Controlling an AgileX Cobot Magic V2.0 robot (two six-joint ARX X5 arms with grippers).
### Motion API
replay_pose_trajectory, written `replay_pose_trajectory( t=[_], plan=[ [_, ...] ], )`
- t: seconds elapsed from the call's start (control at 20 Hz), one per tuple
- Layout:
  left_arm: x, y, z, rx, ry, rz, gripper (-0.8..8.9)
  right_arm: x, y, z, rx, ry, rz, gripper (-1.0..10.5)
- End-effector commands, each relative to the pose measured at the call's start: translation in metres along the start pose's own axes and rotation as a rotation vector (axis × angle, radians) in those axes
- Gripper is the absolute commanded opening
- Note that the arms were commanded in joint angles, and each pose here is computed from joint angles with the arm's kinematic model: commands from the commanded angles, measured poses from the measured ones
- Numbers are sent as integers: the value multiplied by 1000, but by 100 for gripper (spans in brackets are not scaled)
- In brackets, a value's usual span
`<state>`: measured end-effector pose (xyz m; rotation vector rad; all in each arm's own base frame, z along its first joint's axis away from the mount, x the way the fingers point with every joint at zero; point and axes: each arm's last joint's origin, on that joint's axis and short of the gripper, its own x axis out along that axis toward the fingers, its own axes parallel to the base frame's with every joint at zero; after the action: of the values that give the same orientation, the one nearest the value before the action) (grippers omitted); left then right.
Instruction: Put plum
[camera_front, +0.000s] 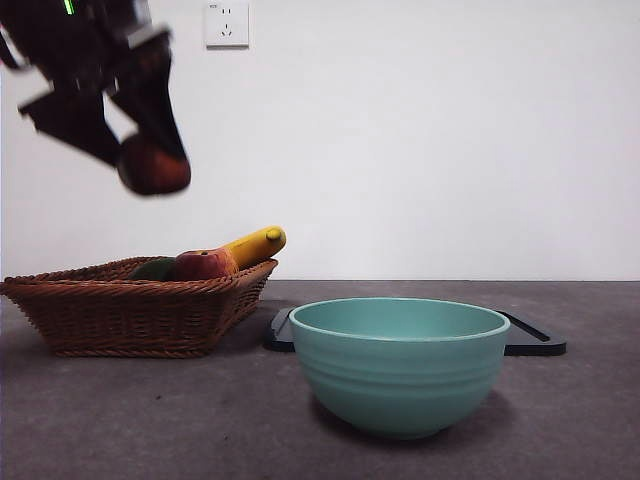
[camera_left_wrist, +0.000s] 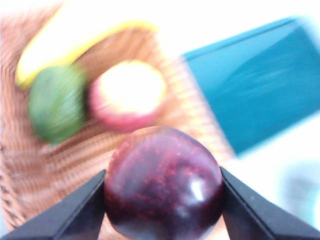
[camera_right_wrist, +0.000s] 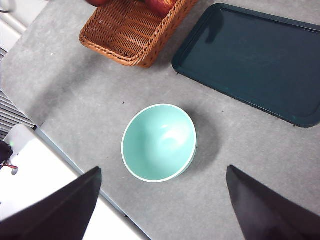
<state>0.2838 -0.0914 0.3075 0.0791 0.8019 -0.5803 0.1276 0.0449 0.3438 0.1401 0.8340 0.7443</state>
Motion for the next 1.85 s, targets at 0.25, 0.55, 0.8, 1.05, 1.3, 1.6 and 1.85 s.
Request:
replay_pose_trajectory(
  t=[0.25,0.55,0.8,1.05,1.3,1.6,1.85],
  plan=[
    [-31,-70,0,155,-19,-217,243,-1,2,6,-31,-24,6,400],
    [16,-129,-14,304,133,-368,243,-2,2,6,-31,-25,6,400],
    [68,-157,-29,389,228,-384,243,-1,2,6,-31,-25,6,400],
    [106,-178,-47,497,285,-322,243,-2,2,6,-31,-25,6,400],
    [125,-192,-60,563,312,-310,243,-1,2,6,-31,-25,6,400],
    [135,-197,-70,617,348,-291,250,-2,2,6,-31,-25,6,400],
    [134,-199,-72,631,360,-296,415,-2,2,6,-31,-25,6,400]
  ],
)
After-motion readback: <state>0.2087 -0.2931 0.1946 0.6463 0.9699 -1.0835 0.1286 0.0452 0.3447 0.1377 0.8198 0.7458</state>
